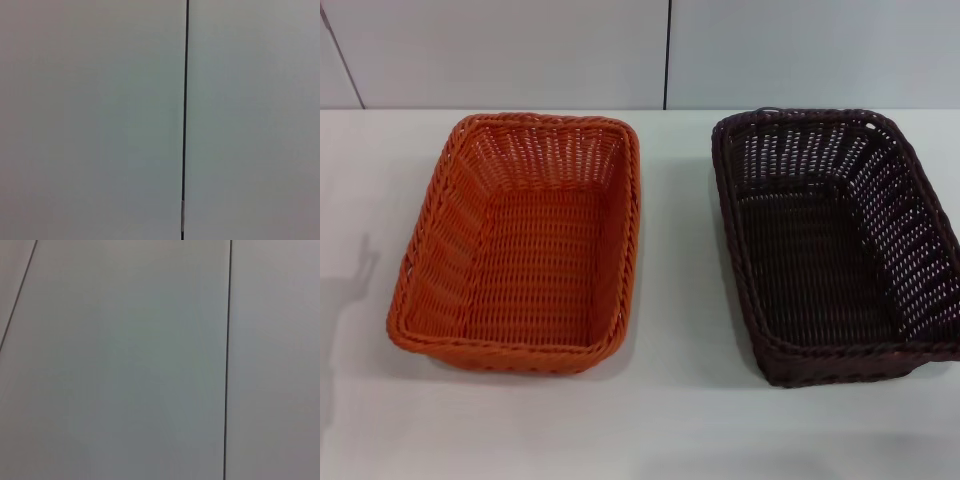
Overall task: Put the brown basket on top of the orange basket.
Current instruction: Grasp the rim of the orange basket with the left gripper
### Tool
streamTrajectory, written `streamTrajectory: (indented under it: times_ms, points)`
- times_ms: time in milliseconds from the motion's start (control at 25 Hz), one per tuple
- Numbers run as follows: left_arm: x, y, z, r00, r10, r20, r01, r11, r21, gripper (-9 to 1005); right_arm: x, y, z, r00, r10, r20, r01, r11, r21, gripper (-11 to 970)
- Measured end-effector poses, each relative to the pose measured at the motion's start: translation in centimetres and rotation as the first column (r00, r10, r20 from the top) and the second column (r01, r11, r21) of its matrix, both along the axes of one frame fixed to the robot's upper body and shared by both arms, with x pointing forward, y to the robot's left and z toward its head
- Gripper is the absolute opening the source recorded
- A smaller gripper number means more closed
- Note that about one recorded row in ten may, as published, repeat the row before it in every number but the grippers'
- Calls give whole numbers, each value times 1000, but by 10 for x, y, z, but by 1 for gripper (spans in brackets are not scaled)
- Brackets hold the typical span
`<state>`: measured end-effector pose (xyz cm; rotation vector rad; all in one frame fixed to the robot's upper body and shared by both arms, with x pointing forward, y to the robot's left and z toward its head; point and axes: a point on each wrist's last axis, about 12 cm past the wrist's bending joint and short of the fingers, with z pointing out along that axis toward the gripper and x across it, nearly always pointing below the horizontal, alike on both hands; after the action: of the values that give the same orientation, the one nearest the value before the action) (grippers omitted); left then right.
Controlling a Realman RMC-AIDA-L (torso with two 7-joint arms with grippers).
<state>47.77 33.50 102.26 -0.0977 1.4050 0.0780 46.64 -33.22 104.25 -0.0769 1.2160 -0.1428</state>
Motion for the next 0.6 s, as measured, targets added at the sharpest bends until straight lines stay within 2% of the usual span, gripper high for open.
streamTrajectory:
  times_ms: [400,560,600]
  points:
    - [1,-1,1,1000,-4,1,4,1000,-2,844,-1,0,-1,1000,-2,-8,2,1000,0,825]
    - [14,1,6,1000,-14,-4,14,1000,25,844,-1,0,-1,1000,1,-3,-1,1000,1,825]
    - [24,6,9,999,-25,-31,26,1000,16,844,-1,0,-1,1000,1,-3,-1,1000,1,825]
